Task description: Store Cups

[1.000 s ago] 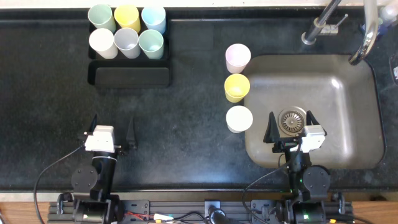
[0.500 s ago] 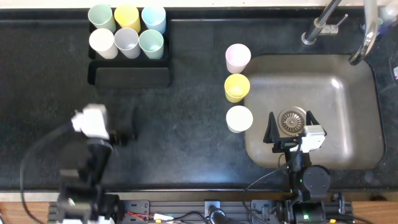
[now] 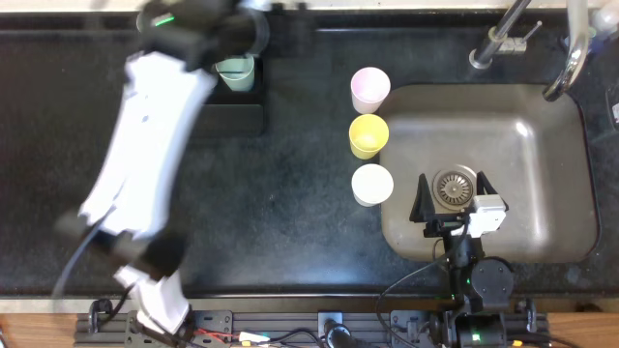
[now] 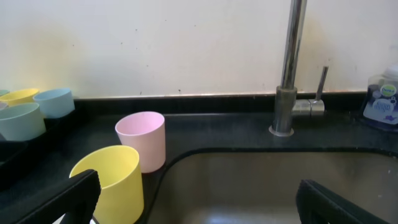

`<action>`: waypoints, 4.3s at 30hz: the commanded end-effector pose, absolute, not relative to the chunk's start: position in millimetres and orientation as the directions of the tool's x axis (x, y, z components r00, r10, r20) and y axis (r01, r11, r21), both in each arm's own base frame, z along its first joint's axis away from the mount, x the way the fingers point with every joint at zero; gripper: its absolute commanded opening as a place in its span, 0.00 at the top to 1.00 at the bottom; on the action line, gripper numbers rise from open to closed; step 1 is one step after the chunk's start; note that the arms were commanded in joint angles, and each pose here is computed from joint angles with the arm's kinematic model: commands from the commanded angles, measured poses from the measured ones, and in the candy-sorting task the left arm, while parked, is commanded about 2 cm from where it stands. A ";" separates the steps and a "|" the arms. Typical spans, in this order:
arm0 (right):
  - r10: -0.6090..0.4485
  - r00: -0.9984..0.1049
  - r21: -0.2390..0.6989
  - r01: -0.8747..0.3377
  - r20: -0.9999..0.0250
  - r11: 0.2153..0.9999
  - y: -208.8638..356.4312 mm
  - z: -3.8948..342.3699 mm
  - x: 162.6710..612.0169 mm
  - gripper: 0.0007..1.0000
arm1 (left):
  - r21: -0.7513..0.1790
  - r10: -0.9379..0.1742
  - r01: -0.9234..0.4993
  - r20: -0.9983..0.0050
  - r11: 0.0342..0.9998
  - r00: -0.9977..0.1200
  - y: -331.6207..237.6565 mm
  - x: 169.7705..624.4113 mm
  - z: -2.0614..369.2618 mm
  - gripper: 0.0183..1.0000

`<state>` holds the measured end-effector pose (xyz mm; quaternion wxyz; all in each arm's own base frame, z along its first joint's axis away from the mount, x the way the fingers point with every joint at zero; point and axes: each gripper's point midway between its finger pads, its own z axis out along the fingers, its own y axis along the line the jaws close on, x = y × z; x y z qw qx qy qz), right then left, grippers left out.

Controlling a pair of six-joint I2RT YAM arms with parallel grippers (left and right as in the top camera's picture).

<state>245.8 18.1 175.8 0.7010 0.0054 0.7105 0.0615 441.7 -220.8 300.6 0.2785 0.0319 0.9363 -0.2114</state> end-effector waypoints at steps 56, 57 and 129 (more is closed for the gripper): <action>0.088 -0.019 0.089 -0.080 -0.996 0.993 17.9 171.7 246.2 0.00 | -0.304 -0.199 -0.138 -0.178 0.942 -0.964 -322.4 465.8 101.1 0.67; 0.088 -0.019 0.089 -0.080 -0.996 0.993 17.9 171.7 246.2 0.01 | -0.314 -0.204 -0.137 -0.193 0.939 -0.960 -322.3 469.7 105.5 0.78; 0.088 -0.019 0.089 -0.080 -0.996 0.993 17.9 171.7 246.2 0.00 | -0.120 -0.835 -0.837 -0.225 0.535 -0.502 83.8 398.5 133.2 0.98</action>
